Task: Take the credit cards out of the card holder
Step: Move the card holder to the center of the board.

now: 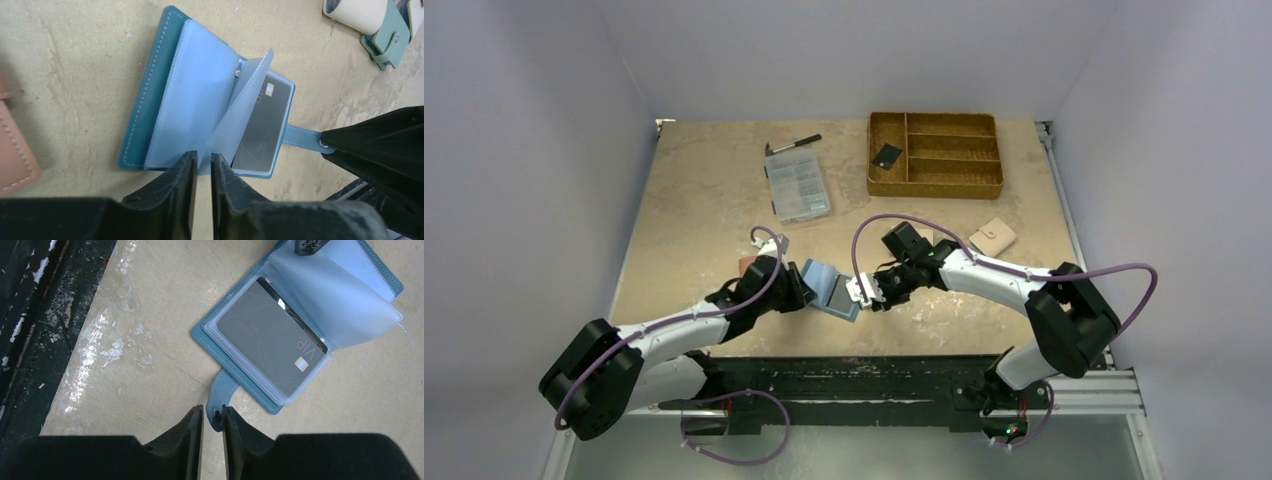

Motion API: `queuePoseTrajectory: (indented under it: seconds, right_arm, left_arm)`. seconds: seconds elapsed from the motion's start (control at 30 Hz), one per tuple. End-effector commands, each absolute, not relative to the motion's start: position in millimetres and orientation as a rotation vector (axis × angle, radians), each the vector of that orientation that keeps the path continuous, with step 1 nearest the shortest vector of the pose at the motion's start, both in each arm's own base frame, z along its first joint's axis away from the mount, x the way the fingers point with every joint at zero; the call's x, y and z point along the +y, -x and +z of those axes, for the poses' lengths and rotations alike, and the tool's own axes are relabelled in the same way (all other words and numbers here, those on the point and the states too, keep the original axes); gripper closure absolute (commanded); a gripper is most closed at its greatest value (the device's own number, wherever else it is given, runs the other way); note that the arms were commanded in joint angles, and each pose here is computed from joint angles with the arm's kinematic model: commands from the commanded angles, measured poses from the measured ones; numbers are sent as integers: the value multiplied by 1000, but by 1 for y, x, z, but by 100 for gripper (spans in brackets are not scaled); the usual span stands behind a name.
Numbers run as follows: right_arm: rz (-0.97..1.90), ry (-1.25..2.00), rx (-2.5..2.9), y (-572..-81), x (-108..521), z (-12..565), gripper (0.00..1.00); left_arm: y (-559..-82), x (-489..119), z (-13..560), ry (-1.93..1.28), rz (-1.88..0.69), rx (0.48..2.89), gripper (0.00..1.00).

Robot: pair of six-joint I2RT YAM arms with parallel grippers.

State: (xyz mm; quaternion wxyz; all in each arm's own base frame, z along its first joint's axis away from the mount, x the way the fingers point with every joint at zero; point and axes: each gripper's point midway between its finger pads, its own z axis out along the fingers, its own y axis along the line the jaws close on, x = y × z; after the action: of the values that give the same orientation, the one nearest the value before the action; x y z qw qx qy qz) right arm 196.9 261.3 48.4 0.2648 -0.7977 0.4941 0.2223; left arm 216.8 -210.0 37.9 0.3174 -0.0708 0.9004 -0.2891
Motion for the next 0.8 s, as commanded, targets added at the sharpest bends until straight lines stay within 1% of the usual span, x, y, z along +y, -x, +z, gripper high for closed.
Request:
queuePoseTrajectory:
  seconds: [0.0, 0.13, 0.2, 0.27, 0.37, 0.5, 0.57, 0.63, 0.67, 0.77]
  right_arm:
    - [553, 2148, 1308, -206, 266, 58, 76]
    - [522, 2157, 1315, -208, 261, 57, 84]
    - [508, 2159, 1315, -208, 259, 56, 87]
    - [497, 2159, 1314, -209, 258, 57, 90]
    - [489, 2162, 1316, -209, 257, 57, 94]
    - [482, 2162, 1319, -210, 256, 58, 98]
    - [482, 2162, 1321, -209, 255, 58, 100]
    - [482, 2159, 1325, -210, 254, 59, 100]
    - [481, 2156, 1328, -210, 253, 59, 100]
    - [475, 2137, 1339, -214, 249, 62, 100]
  left_arm:
    - [-230, -200, 56, 218, -684, 2323, 77]
    - [-228, -190, 70, 235, -654, 2297, 69]
    - [-229, -188, 85, 232, -669, 2258, 67]
    - [-229, -190, 103, 221, -705, 2211, 62]
    - [-229, -199, 132, 192, -811, 2124, 47]
    - [-226, -223, 157, 154, -1008, 2045, 22]
    - [-223, -239, 161, 117, -1120, 2020, 17]
    - [-220, -253, 159, 90, -1208, 2021, 16]
    - [-220, -258, 156, 82, -1235, 2028, 18]
    - [-222, -268, 137, 77, -1262, 2079, 25]
